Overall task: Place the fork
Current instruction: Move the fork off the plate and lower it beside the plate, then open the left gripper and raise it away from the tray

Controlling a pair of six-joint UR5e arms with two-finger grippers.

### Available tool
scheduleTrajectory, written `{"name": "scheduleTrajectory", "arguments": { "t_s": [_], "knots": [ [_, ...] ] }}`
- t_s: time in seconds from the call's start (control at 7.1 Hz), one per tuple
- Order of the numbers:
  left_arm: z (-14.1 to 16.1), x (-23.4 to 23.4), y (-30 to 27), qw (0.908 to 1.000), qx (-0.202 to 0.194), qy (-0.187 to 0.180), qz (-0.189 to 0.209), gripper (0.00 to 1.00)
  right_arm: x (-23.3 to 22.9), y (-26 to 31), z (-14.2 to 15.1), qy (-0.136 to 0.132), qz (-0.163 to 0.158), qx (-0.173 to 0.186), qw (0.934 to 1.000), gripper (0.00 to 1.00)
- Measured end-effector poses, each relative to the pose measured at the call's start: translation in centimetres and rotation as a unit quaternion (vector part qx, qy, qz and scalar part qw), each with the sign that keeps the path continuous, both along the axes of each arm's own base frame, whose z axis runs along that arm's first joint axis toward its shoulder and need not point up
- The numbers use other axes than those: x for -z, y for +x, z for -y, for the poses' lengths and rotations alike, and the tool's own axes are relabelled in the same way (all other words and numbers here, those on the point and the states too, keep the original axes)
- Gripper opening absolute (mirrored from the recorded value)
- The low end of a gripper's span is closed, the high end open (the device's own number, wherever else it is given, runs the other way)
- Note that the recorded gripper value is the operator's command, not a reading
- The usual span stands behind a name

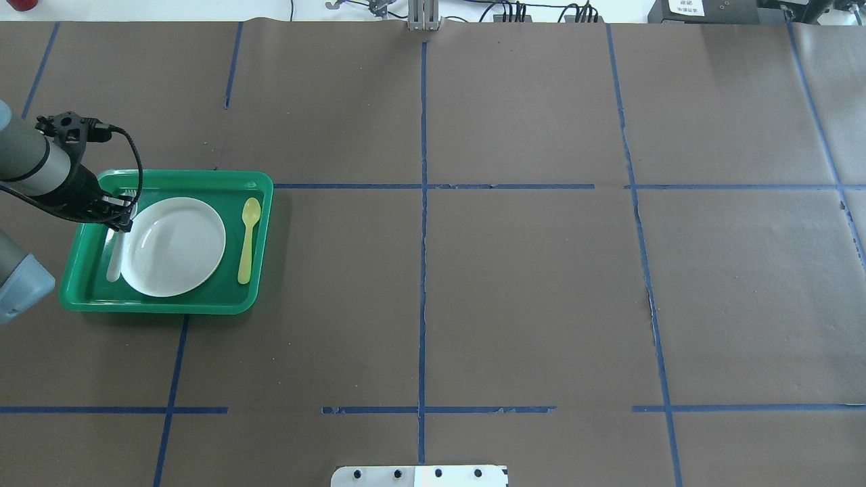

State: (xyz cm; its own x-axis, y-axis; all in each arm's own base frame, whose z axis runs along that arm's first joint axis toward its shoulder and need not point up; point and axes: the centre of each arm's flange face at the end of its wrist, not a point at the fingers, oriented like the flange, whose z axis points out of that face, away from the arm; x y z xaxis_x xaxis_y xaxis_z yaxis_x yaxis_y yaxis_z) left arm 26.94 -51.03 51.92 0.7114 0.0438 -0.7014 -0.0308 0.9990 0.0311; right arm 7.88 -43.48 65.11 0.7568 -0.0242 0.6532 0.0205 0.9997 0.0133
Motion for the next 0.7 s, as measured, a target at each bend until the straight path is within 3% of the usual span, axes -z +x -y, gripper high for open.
{"name": "scheduleTrajectory", "arguments": {
  "t_s": [0.56,0.7],
  "knots": [
    [0.6,-3.2,-0.1,0.9997,0.002,-0.020,0.016,0.02,0.0,0.0,0.0,0.000,0.000,0.000,1.0000,1.00],
    [0.8,-3.6,-0.1,0.9996,0.002,-0.022,0.018,0.59,0.0,0.0,0.0,0.000,0.000,0.000,1.0000,1.00]
  ]
}}
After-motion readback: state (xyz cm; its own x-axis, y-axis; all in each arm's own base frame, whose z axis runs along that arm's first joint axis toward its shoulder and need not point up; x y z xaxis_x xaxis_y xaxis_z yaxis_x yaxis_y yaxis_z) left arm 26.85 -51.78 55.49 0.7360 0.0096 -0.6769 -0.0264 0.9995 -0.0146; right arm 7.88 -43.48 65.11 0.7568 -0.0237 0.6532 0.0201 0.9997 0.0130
